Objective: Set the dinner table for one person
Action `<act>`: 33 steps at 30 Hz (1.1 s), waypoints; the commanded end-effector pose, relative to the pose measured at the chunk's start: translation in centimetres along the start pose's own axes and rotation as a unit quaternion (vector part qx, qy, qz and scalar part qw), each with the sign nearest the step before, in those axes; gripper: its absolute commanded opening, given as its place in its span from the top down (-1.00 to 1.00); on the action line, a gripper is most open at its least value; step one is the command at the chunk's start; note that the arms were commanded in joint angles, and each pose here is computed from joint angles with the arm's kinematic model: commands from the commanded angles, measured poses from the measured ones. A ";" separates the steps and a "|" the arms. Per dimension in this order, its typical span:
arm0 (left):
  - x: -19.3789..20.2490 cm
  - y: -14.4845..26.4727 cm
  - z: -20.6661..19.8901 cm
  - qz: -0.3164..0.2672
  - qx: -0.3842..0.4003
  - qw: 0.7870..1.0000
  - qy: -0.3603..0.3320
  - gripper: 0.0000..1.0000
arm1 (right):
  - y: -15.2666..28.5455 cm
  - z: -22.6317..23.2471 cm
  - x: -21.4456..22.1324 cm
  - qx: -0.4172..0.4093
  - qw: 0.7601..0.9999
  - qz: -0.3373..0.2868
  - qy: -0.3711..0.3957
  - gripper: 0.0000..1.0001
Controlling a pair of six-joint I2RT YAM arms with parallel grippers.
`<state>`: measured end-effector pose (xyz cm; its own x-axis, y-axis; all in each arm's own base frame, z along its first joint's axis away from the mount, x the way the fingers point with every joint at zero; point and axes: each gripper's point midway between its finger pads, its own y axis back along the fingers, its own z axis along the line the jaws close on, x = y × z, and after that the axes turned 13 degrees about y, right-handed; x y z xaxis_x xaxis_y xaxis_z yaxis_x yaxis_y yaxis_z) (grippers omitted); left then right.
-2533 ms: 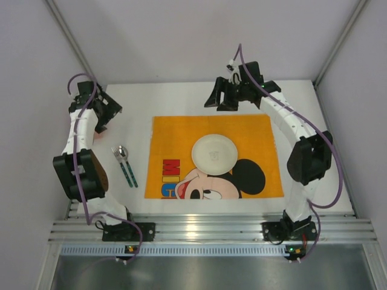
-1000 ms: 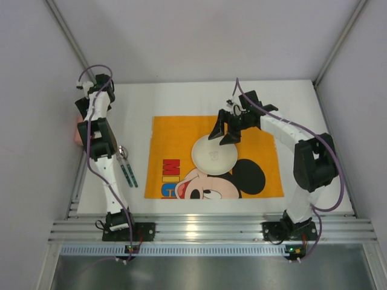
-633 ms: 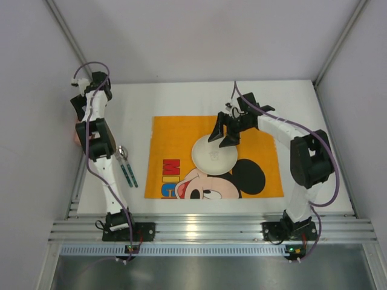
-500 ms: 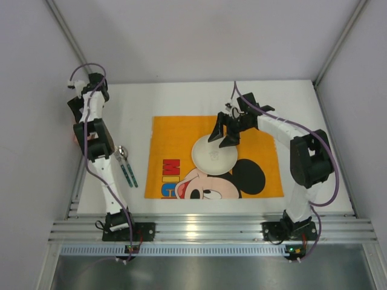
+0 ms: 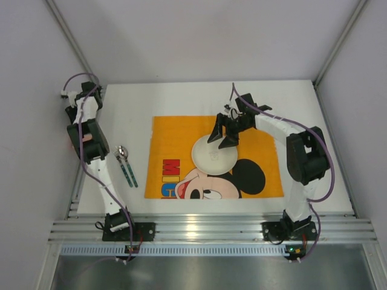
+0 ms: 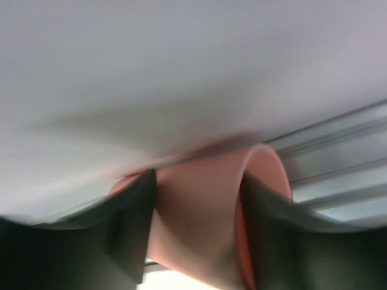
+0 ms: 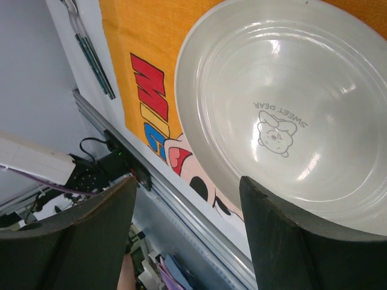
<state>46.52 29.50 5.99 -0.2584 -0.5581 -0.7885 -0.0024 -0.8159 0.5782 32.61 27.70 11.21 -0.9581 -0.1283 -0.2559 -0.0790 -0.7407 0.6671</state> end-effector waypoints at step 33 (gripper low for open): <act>6.5 39.8 -2.5 0.115 0.506 0.849 -0.104 1.00 | 7.5 17.0 -12.2 -0.069 0.964 -0.188 0.178 -0.43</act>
<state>47.49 -4.12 18.98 -0.5358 -0.5590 -0.6328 -0.6566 -0.1954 0.7285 38.91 32.45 26.48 -0.7734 -0.0725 -0.6298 -0.3186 -0.8144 0.4850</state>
